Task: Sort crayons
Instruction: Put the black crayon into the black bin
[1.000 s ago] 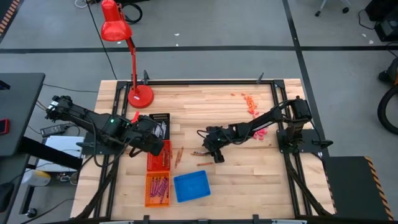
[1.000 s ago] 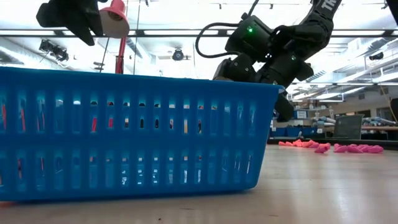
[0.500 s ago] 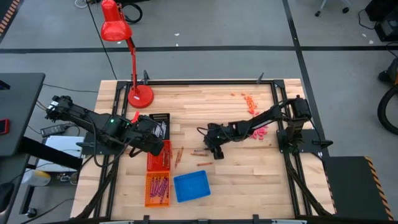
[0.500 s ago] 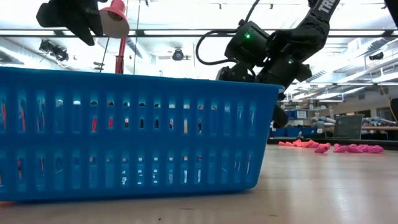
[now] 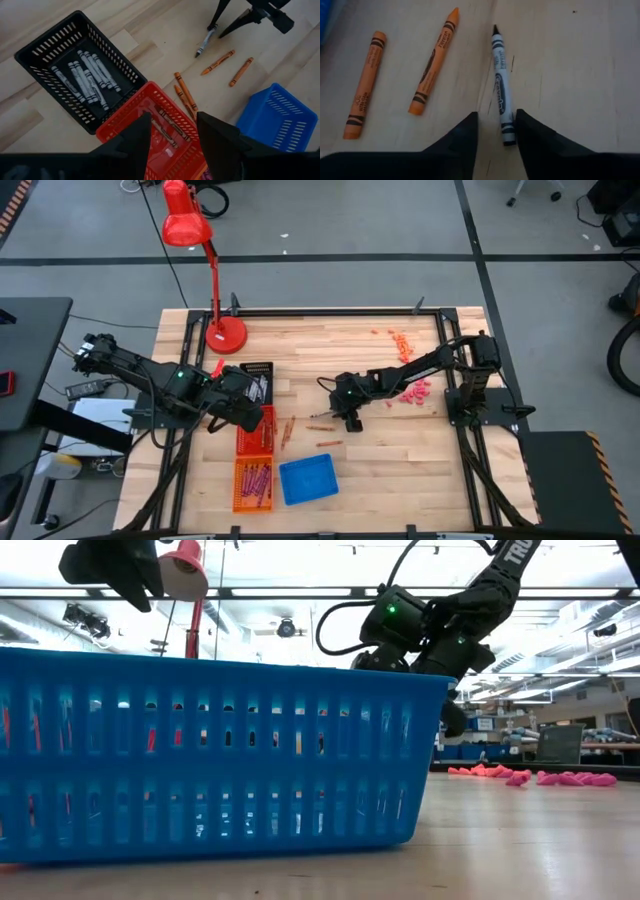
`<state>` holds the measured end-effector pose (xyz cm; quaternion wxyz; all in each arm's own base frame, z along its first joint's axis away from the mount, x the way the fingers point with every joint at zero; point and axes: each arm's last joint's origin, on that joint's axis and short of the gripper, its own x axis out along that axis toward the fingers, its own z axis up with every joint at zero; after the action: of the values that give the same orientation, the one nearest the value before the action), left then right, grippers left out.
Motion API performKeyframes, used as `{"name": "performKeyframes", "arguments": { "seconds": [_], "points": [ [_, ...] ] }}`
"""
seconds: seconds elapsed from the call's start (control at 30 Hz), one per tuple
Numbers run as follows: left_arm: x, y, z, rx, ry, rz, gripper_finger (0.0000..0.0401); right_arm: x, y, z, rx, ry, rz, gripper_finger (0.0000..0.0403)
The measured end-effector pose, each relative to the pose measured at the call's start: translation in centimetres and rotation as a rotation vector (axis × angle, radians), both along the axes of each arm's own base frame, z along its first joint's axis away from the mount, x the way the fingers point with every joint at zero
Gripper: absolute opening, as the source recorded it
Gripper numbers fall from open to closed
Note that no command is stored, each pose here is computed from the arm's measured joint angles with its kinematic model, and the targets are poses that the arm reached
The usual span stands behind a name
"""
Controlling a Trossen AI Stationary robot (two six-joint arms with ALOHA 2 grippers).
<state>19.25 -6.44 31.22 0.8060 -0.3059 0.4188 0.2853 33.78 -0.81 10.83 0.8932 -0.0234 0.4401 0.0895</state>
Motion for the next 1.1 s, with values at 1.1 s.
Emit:
{"name": "performKeyframes", "arguments": {
  "seconds": [1.1],
  "points": [
    [0.3,0.4,0.3,0.178,-0.062,0.017,0.0171,-1.1,-1.8,3.4,0.142,-0.037,-0.087,0.0027]
  ]
}}
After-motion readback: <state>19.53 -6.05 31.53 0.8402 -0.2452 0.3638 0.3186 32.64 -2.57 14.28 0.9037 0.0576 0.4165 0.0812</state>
